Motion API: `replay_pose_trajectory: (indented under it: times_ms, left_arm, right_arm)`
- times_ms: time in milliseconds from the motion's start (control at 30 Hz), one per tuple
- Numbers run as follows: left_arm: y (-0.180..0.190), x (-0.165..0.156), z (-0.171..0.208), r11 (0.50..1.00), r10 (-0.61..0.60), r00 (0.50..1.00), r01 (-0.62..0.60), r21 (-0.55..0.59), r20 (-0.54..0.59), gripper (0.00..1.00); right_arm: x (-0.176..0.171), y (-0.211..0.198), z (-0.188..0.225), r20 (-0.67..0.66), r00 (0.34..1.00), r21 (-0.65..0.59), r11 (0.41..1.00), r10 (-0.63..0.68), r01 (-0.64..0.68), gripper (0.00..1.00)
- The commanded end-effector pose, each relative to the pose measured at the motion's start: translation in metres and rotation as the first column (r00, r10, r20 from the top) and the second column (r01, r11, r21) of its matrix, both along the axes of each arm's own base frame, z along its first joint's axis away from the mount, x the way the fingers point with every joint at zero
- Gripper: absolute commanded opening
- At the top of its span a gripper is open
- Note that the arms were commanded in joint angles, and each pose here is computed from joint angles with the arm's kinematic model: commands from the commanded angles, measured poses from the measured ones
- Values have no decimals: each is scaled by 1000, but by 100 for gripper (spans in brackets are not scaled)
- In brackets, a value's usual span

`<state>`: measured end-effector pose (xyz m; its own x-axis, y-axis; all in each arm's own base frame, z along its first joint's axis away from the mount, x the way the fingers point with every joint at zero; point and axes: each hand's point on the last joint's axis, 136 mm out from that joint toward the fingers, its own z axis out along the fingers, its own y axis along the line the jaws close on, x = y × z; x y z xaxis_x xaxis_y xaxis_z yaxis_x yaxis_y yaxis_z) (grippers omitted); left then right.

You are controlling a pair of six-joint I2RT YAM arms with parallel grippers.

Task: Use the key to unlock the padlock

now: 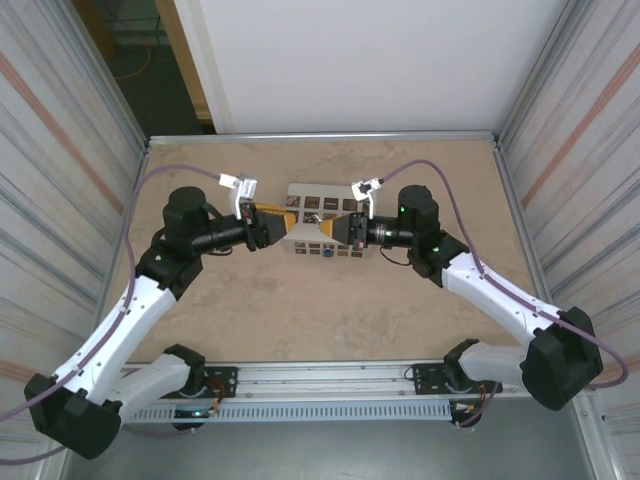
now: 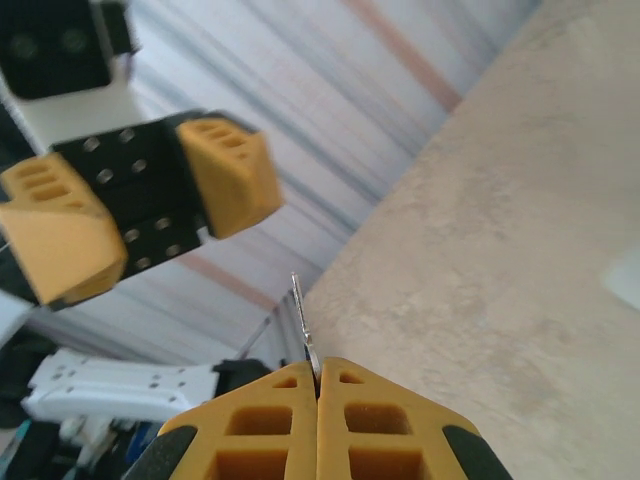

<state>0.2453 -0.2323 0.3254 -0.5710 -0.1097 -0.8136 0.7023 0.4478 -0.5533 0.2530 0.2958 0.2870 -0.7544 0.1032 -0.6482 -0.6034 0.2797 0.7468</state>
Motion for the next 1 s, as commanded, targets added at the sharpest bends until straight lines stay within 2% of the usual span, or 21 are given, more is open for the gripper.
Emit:
replay_pose_trajectory:
  times_ms: [0, 167, 400, 733, 967]
  left_arm:
    - [12, 6, -45, 992, 73, 996, -67, 111, -49, 59]
    - [13, 9, -106, 983, 115, 986, -95, 156, -122, 64]
    - [-4, 21, -157, 982, 109, 979, -81, 168, -169, 67]
    - [-21, 54, -194, 976, 113, 981, -79, 203, -160, 67]
    - [-27, 72, -218, 971, 118, 978, -78, 228, -170, 66]
  right_arm:
    - [20, -28, -36, -81, 990, -72, 991, -119, 113, 0]
    - [46, -57, -76, -195, 956, -106, 974, -217, 199, 0]
    - [77, -71, -109, -258, 927, -124, 961, -271, 246, 0]
    - [117, -70, -143, -310, 902, -157, 952, -300, 262, 0]
    - [123, -68, -169, -342, 890, -200, 949, -301, 244, 0]
